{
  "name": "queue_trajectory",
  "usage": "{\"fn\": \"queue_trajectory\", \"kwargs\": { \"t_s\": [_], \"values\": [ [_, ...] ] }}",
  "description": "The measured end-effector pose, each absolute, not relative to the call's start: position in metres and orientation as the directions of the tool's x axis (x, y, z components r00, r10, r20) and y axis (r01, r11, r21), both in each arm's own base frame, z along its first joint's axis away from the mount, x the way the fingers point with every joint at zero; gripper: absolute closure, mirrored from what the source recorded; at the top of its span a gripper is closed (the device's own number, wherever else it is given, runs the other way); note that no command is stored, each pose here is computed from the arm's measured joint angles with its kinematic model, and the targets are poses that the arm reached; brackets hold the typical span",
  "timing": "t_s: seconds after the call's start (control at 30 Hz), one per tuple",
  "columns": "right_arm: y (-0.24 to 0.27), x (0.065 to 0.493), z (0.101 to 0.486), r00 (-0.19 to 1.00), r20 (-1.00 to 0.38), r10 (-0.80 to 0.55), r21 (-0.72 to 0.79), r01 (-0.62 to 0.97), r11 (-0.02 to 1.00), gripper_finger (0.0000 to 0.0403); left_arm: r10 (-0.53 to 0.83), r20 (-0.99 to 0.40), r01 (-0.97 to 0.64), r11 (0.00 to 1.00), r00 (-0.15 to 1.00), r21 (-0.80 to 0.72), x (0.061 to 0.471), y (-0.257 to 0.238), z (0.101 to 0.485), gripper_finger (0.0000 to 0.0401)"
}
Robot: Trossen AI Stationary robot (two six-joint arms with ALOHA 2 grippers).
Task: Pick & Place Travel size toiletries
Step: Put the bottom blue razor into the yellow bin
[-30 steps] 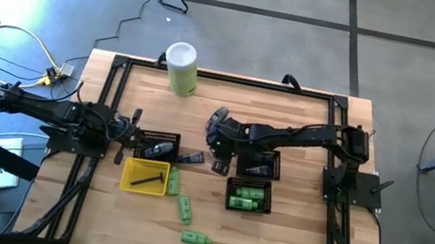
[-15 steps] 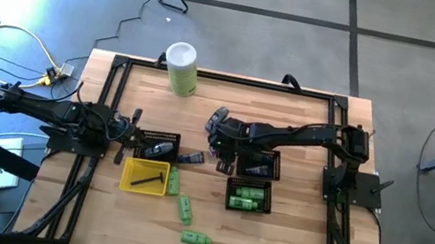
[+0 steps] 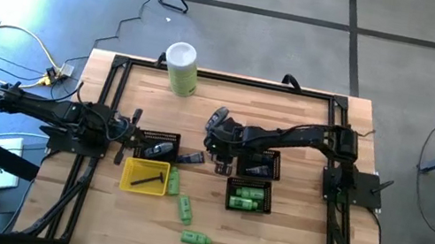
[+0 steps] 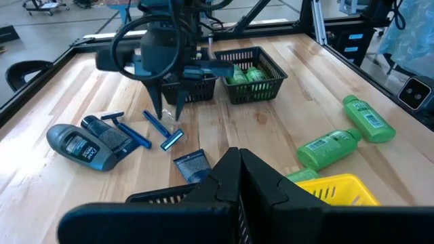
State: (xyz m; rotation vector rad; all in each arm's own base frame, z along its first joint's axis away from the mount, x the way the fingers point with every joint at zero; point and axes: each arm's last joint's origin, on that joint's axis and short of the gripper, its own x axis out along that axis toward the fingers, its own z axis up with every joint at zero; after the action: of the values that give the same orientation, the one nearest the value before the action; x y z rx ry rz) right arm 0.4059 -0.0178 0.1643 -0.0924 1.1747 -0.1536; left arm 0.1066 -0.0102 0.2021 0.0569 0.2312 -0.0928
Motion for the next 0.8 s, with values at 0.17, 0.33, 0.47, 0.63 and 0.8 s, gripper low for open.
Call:
{"fn": "queue_trajectory", "kwargs": {
  "t_s": [0.17, 0.33, 0.47, 0.63, 0.8],
  "values": [
    [-0.018, 0.410, 0.160, 0.396, -0.902, -0.172, -0.165, 0.051, 0.985, 0.0295, -0.083, -0.229, 0.096, 0.994, 0.970, 0.046, 0.107, -0.010, 0.202, 0.0401],
    [-0.018, 0.413, 0.155, 0.408, -0.898, -0.164, -0.163, 0.039, 0.986, 0.0295, -0.085, -0.230, 0.098, 0.994, 0.970, 0.045, 0.107, -0.010, 0.202, 0.0401],
    [-0.018, 0.416, 0.145, 0.400, -0.904, -0.153, -0.158, 0.019, 0.987, 0.0295, -0.085, -0.229, 0.098, 0.994, 0.970, 0.045, 0.107, -0.010, 0.202, 0.0401],
    [-0.020, 0.420, 0.138, 0.404, -0.890, -0.209, -0.211, 0.041, 0.977, 0.0295, -0.085, -0.231, 0.098, 0.994, 0.969, 0.045, 0.107, -0.010, 0.202, 0.0401],
    [-0.022, 0.420, 0.137, 0.404, -0.890, -0.213, -0.213, 0.046, 0.976, 0.0295, -0.085, -0.232, 0.098, 0.994, 0.969, 0.045, 0.107, -0.010, 0.202, 0.0401]
  ]
}}
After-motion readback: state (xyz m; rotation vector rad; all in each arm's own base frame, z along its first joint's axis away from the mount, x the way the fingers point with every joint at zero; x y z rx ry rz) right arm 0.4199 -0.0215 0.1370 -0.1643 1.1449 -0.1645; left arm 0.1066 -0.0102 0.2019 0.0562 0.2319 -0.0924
